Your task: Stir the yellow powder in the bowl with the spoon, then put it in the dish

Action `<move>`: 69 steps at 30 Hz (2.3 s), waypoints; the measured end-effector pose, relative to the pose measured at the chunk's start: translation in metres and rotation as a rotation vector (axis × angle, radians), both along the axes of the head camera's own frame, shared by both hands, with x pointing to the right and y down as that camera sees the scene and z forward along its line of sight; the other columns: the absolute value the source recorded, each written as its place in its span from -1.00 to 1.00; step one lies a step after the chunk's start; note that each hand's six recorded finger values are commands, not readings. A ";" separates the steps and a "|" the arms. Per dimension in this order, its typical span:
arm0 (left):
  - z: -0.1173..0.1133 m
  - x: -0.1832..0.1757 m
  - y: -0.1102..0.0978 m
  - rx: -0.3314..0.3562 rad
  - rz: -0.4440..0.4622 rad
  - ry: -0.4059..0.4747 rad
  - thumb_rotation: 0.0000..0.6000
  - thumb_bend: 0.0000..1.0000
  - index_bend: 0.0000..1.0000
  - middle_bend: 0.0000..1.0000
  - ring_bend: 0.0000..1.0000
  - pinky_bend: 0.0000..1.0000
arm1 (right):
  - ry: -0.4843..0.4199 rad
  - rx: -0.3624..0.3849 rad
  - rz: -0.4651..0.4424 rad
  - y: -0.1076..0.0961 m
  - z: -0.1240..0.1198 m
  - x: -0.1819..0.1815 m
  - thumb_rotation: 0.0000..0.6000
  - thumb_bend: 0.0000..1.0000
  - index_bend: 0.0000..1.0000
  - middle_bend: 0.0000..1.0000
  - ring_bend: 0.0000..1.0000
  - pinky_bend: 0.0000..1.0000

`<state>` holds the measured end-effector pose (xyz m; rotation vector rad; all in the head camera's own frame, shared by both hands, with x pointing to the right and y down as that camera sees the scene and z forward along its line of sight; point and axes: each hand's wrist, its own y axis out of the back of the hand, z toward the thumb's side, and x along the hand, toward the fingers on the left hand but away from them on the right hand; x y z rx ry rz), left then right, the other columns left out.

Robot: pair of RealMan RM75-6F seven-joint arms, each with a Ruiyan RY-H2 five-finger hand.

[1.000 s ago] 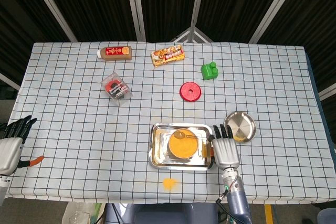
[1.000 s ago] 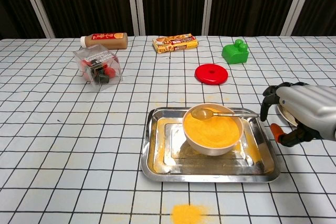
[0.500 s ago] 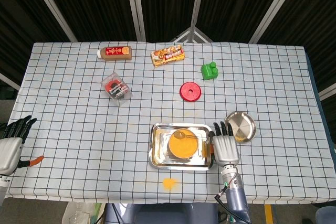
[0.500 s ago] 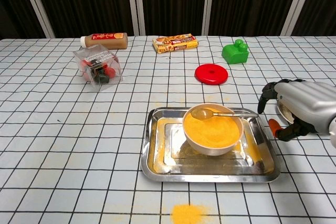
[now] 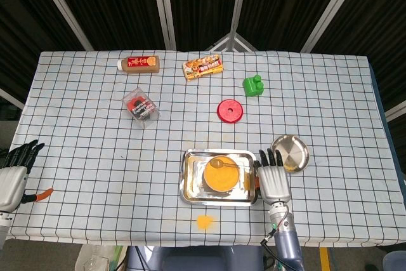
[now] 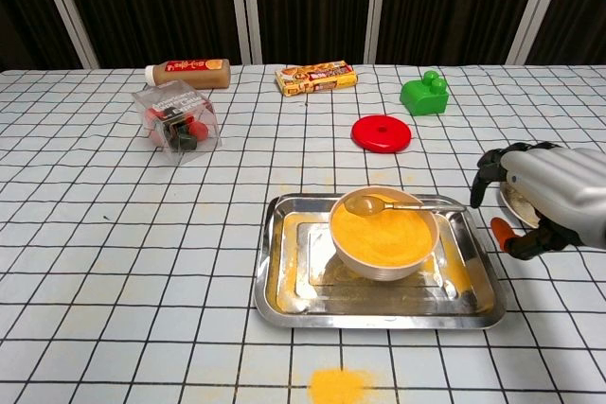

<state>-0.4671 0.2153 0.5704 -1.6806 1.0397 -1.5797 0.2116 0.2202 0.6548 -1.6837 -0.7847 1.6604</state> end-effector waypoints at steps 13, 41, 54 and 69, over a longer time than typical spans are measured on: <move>0.000 -0.001 0.000 -0.002 -0.003 0.002 1.00 -1.00 -1.00 -1.00 -1.00 -1.00 | -0.019 -0.021 -0.020 0.008 0.007 -0.013 1.00 0.24 -0.23 -0.74 -1.00 -1.00; 0.000 0.000 -0.001 0.002 -0.004 0.002 1.00 -1.00 -1.00 -1.00 -1.00 -1.00 | -0.013 0.048 -0.040 -0.002 -0.011 -0.006 1.00 -0.15 -0.31 -0.74 -1.00 -1.00; -0.009 0.002 -0.010 0.065 0.061 -0.024 1.00 -1.00 -1.00 -1.00 -1.00 -1.00 | -0.029 0.061 -0.050 -0.007 -0.011 -0.015 1.00 -0.19 -0.76 -0.87 -1.00 -1.00; -0.016 0.004 -0.015 0.151 0.109 -0.043 1.00 -1.00 -1.00 -1.00 -1.00 -1.00 | -0.068 0.076 -0.033 -0.016 0.007 -0.026 1.00 -0.19 -0.15 -0.79 -1.00 -1.00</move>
